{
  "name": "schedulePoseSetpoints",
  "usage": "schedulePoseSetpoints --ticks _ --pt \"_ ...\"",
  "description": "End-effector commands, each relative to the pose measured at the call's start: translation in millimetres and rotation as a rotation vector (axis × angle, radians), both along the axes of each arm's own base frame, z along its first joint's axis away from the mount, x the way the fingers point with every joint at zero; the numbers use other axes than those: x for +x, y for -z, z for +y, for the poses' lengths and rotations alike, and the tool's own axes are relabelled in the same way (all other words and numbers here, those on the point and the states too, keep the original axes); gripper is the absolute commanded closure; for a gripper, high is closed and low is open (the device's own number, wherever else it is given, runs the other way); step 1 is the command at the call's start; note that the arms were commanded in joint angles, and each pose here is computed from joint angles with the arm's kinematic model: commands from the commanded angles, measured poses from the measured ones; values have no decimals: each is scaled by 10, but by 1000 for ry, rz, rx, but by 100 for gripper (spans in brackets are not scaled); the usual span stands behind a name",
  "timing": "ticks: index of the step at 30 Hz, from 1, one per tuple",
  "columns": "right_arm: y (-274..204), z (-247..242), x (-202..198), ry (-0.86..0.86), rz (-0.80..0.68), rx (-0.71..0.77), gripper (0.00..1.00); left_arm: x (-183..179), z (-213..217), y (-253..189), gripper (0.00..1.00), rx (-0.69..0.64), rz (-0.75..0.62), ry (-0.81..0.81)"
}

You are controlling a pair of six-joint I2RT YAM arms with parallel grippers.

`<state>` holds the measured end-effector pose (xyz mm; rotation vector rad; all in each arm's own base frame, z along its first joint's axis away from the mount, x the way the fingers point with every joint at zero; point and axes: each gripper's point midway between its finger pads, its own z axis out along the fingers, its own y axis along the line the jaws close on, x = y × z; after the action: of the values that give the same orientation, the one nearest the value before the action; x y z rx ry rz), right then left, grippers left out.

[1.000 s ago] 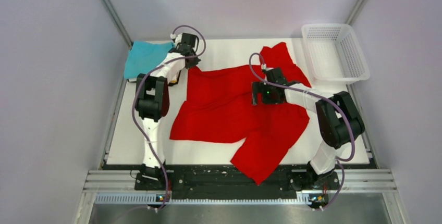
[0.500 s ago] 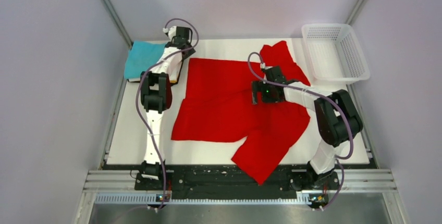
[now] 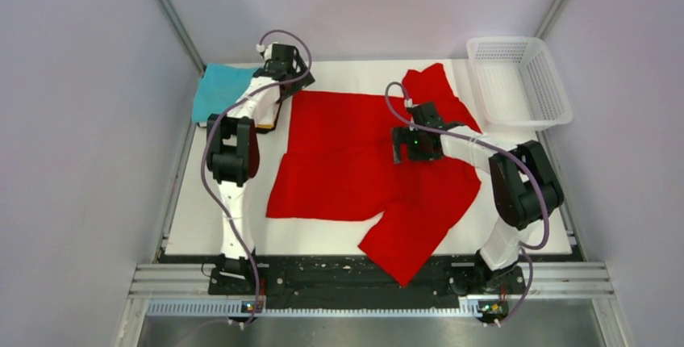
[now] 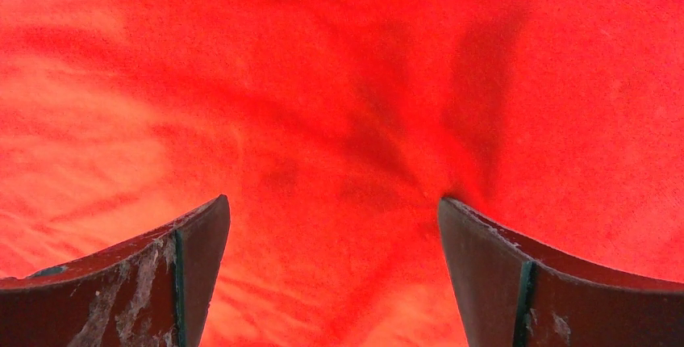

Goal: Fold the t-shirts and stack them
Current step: Flatten out the tshirt

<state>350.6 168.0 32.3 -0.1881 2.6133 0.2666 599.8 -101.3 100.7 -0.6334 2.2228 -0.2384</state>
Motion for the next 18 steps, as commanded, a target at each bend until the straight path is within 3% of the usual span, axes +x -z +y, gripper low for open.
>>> schedulePoseSetpoints --ticks 1,8,18 --pt "-522 -101 222 63 -123 17 1 -349 -260 -420 1 -25 -62 87" --pt "-639 -489 664 212 -147 60 1 -762 -620 60 1 -24 88 198" --pt "-222 -940 1404 287 -126 -100 1 -693 -443 644 1 62 250 124"
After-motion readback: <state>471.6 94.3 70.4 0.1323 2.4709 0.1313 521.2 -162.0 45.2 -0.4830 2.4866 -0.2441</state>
